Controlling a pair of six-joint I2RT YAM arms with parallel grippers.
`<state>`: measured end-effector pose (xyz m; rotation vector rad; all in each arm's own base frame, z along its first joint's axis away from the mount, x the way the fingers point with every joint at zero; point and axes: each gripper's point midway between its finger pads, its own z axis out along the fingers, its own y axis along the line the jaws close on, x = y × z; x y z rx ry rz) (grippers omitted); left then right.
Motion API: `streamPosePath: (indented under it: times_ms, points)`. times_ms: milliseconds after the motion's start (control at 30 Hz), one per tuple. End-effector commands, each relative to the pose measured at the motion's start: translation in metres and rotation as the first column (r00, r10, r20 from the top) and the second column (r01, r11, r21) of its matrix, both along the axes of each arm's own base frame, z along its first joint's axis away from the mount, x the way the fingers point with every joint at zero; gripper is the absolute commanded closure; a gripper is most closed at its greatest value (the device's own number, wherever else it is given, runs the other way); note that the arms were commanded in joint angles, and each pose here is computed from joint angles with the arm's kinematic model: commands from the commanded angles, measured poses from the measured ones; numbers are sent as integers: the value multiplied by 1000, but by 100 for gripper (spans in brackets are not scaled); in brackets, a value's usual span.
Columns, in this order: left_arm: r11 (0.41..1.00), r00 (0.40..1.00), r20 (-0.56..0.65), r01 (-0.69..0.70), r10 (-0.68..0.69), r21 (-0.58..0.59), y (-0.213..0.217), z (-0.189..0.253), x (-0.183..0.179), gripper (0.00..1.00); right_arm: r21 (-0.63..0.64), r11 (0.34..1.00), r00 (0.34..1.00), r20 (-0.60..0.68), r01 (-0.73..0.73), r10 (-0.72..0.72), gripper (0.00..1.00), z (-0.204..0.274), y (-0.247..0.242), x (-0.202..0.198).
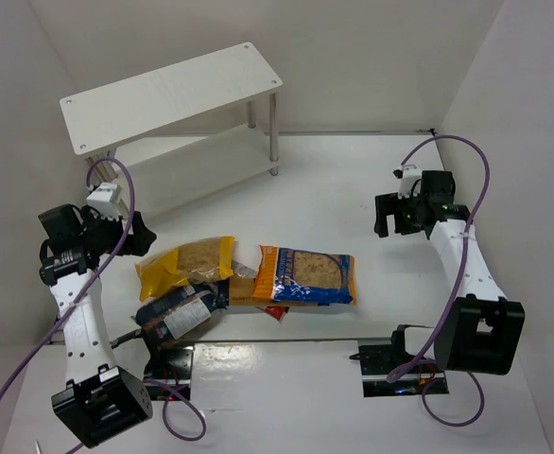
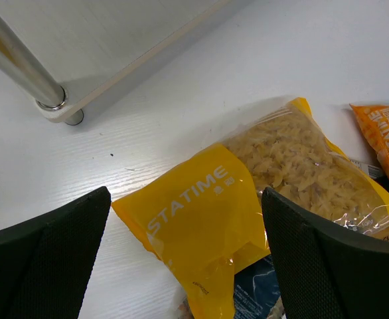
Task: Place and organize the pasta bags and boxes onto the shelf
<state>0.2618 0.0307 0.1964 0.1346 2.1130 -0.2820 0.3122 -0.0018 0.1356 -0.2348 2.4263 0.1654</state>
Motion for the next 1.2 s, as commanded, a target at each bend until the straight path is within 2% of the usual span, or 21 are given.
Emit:
streamPosePath:
  times_ms: [0, 167, 400, 500, 533, 567, 600, 633, 700, 800, 900, 1000, 1100, 1167]
  points:
    - [999, 998, 58, 33, -34, 21, -2, 19, 5, 0, -15, 1000, 998, 70, 2, -1, 0, 20, -1, 5]
    - [999, 998, 58, 33, -34, 21, -2, 19, 5, 0, 7, 998, 994, 83, -70, 70, 0, 23, 11, 3]
    - [999, 997, 64, 48, -48, 12, -5, 20, 5, 0, 7, 997, 994, 83, -70, 70, 0, 23, 11, 3]
    - [986, 985, 52, 164, -164, 11, -25, 14, 4, 0, 5, 997, 993, 92, -71, 70, 0, 26, 11, 3]
    - [968, 966, 63, 247, -249, 43, -39, 22, 6, 0, 7, 997, 994, 83, -70, 70, 0, 22, 11, 1]
    - [954, 955, -2, 297, -297, 30, -46, 10, 6, 0, 7, 997, 994, 83, -70, 70, 0, 22, 11, 1]
    - [943, 950, -49, 311, -307, 117, -40, 4, 11, 0, -2, 998, 994, 91, -64, 64, 0, 25, 10, 0]
    - [921, 933, -89, 359, -349, 153, -48, -1, 15, 0, -2, 998, 994, 91, -64, 64, 0, 25, 10, 0]
    - [901, 917, -204, 383, -343, 204, -39, -25, 22, 0, -10, 997, 992, 102, -71, 71, 0, 27, 9, 0]
    - [843, 848, -294, 504, -441, 189, -51, -51, 16, 0, -7, 997, 990, 121, -77, 77, 0, 31, 11, -1]
    - [783, 808, -310, 576, -501, 236, -60, -65, 14, 0, -8, 997, 989, 130, -77, 77, 0, 33, 11, -1]
    - [714, 785, -328, 617, -526, 331, -62, -73, 10, 0, -8, 997, 989, 130, -77, 77, 0, 33, 11, -1]
    - [699, 798, -292, 602, -527, 385, -63, -60, 11, 0, -8, 997, 989, 130, -77, 77, 0, 33, 11, -1]
    - [729, 833, -229, 552, -503, 404, -65, -44, 13, 0, -10, 996, 987, 133, -90, 91, 0, 34, 12, -1]
